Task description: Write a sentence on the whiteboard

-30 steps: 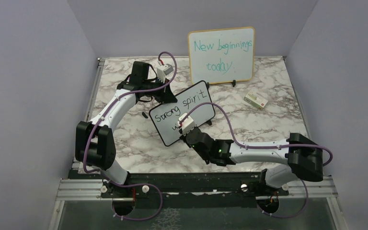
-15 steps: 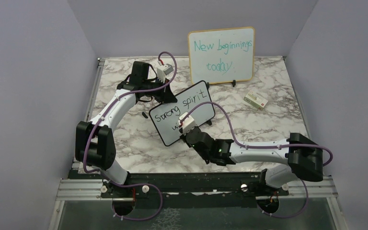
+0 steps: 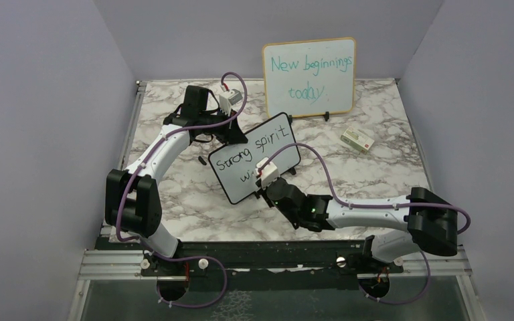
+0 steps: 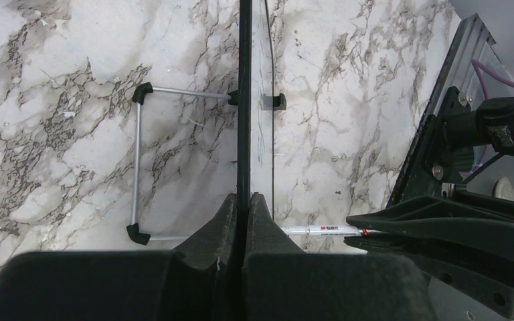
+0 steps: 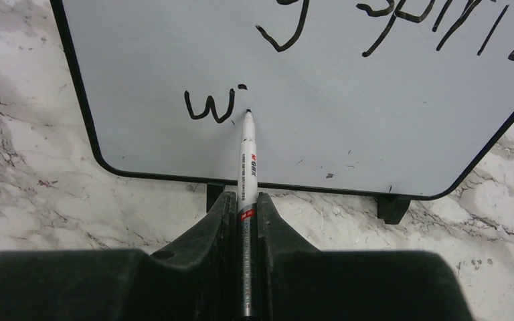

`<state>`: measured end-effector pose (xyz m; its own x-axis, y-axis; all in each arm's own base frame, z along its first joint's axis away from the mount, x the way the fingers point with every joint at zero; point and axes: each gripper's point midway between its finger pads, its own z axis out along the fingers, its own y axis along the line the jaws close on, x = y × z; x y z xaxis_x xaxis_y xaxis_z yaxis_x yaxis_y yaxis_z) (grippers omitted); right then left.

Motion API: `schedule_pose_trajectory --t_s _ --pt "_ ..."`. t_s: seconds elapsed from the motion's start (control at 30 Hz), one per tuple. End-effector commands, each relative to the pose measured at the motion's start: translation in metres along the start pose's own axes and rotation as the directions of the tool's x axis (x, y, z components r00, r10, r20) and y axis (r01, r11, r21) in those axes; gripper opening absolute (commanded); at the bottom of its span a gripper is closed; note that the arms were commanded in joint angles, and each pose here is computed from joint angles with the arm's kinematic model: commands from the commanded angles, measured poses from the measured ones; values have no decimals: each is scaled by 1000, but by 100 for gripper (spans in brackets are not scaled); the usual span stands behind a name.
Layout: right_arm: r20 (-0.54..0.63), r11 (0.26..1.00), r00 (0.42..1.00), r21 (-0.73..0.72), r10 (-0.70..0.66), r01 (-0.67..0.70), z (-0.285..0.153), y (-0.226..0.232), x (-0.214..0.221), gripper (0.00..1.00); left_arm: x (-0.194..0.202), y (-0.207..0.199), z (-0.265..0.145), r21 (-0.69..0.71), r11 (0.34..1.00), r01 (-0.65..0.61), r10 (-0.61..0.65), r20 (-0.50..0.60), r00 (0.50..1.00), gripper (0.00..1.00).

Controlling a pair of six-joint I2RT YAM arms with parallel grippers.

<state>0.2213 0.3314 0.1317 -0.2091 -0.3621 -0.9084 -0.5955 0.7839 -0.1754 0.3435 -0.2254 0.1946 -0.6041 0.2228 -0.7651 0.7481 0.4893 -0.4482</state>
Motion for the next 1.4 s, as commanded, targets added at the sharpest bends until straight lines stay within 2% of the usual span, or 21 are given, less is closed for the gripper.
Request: schedule_pose_trajectory --t_s 0.0,0.57,1.37 --pt "40 998 998 -38 42 -40 -1 6 -13 0 28 13 5 -64 998 15 -20 -78 997 0" --pt "64 999 997 2 42 -42 7 4 -22 0 28 13 5 -61 998 18 -22 -80 997 0" --pt "-52 999 998 1 37 -37 2 4 12 1 27 12 5 -59 998 15 -20 -76 997 0"
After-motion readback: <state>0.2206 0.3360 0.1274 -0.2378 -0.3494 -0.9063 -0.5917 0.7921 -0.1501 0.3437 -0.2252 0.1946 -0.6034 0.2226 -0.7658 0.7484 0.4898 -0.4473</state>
